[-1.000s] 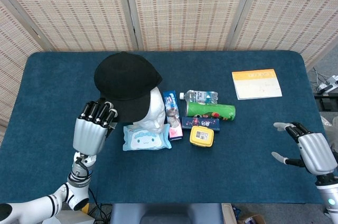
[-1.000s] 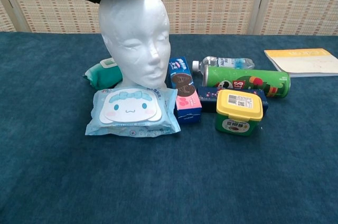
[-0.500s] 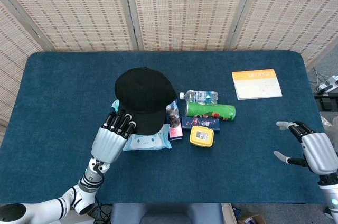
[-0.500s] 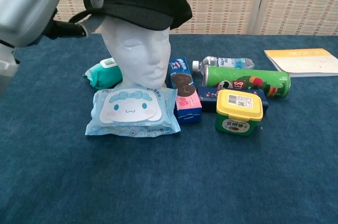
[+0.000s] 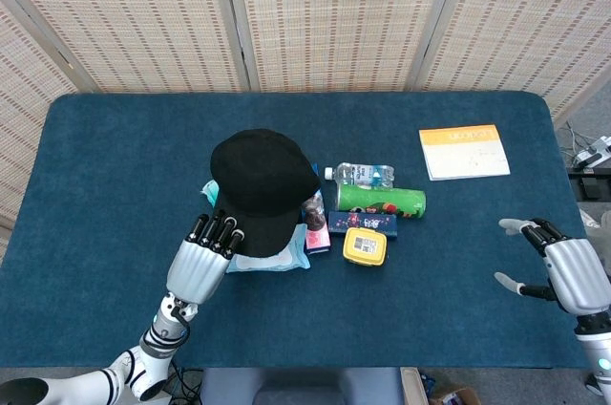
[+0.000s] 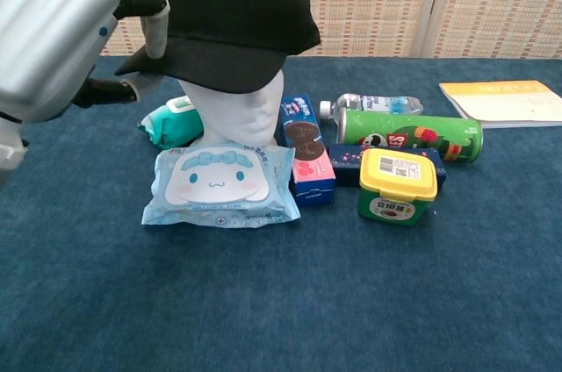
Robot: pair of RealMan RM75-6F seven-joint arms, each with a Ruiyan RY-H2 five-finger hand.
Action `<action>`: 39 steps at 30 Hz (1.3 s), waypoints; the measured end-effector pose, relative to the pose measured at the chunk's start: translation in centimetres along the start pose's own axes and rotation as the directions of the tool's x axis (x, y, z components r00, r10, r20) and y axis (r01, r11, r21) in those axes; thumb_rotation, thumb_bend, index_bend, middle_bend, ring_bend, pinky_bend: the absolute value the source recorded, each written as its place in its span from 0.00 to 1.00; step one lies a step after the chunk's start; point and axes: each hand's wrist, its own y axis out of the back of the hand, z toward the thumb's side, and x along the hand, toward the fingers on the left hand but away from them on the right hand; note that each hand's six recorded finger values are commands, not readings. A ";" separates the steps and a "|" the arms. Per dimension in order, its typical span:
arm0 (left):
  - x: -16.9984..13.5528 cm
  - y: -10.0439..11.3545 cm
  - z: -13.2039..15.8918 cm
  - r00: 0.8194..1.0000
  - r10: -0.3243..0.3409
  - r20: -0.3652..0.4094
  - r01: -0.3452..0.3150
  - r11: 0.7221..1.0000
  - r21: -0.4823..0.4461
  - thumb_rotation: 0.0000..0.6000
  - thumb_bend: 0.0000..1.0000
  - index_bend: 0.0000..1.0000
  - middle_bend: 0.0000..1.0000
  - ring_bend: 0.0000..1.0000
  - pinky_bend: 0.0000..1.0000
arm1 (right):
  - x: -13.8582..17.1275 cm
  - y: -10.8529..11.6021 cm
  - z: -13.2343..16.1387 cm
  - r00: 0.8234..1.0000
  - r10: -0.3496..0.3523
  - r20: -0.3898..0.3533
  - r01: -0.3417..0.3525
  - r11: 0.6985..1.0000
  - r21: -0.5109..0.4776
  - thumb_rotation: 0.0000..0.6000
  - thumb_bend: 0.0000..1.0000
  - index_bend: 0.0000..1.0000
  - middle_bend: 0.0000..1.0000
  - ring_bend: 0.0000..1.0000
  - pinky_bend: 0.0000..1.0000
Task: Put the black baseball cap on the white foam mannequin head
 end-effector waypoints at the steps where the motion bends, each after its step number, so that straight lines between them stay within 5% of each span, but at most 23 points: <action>1: -0.2 0.0 0.0 1.000 -0.004 0.001 0.004 1.000 0.002 1.00 0.51 0.46 0.52 0.36 0.48 | 0.0 0.0 0.0 1.000 0.000 0.000 0.000 1.000 0.000 1.00 0.00 0.29 0.39 0.29 0.62; 8: -1.2 -0.2 -0.5 0.999 -0.039 -0.018 0.040 0.999 0.019 1.00 0.46 0.28 0.51 0.35 0.48 | 0.0 0.0 0.0 1.000 0.001 0.000 -0.001 1.000 0.002 1.00 0.00 0.29 0.39 0.29 0.62; 16: -2.6 -0.5 -1.8 0.994 -0.098 -0.055 0.100 0.994 0.047 1.00 0.26 0.21 0.46 0.33 0.48 | -0.1 -0.2 0.1 1.000 0.005 0.000 -0.005 1.000 0.006 1.00 0.00 0.29 0.39 0.29 0.62; 23: -4.0 -0.7 -3.8 0.981 -0.151 -0.120 0.160 0.985 0.070 1.00 0.22 0.17 0.39 0.29 0.45 | -0.1 -0.3 0.1 1.000 0.006 0.003 -0.006 1.000 0.012 1.00 0.00 0.29 0.39 0.29 0.62; 34: -7.4 -0.7 -9.4 0.928 -0.236 -0.288 0.272 0.958 0.092 1.00 0.22 0.17 0.35 0.27 0.43 | -0.2 -0.6 0.3 1.000 0.011 0.006 -0.011 1.000 0.025 1.00 0.00 0.29 0.39 0.29 0.62; 39: -10.6 -0.2 -13.1 0.872 -0.277 -0.403 0.324 0.945 0.052 1.00 0.22 0.27 0.35 0.27 0.42 | -0.4 -1.0 0.3 1.000 0.018 0.011 -0.019 0.999 0.040 1.00 0.00 0.29 0.39 0.29 0.62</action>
